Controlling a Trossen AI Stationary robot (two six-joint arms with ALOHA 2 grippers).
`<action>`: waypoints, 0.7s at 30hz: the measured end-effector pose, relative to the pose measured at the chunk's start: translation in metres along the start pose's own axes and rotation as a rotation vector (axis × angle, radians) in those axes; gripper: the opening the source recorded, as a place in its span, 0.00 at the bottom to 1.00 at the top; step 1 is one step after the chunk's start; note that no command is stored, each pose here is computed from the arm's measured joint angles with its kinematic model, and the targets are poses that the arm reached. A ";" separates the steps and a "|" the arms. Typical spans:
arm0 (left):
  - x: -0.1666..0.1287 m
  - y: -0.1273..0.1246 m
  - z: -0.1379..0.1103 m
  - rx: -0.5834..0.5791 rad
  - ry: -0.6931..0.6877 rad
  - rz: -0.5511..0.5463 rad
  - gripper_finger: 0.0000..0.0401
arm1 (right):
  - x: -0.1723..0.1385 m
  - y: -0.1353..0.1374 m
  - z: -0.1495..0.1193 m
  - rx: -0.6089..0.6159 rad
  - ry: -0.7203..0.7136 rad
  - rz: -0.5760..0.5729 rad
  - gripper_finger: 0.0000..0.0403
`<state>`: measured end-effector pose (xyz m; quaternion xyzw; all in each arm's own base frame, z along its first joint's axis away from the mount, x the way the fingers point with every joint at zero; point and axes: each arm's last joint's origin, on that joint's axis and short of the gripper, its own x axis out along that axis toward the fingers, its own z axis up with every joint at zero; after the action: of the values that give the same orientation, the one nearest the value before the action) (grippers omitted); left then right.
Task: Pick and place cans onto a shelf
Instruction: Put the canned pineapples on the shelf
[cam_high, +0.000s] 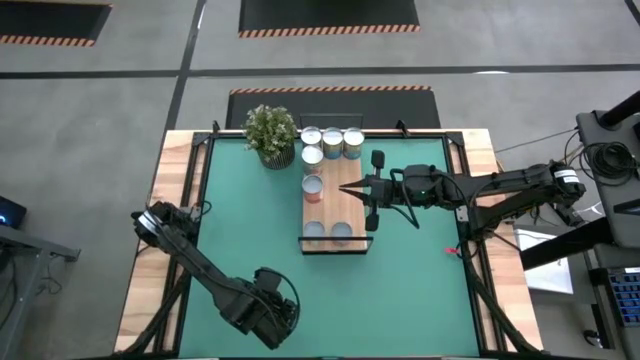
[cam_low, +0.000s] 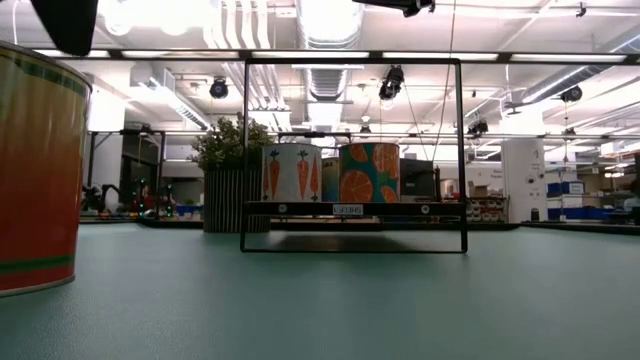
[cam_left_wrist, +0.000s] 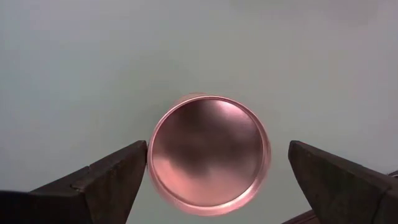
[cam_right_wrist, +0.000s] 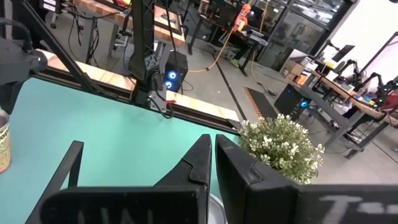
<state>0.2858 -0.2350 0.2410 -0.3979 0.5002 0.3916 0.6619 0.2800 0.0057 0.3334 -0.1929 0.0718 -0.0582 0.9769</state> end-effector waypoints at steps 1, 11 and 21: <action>0.002 0.000 0.000 0.000 0.000 0.000 0.93 | 0.000 0.000 0.000 -0.001 0.001 0.001 0.03; 0.012 0.003 -0.002 -0.003 0.016 0.012 0.87 | 0.000 0.000 0.000 -0.002 0.005 0.002 0.03; 0.012 0.003 -0.003 -0.006 0.025 0.013 0.75 | 0.000 0.000 -0.001 -0.003 0.011 0.004 0.03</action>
<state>0.2845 -0.2351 0.2287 -0.4014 0.5099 0.3926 0.6518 0.2798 0.0057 0.3322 -0.1938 0.0775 -0.0571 0.9763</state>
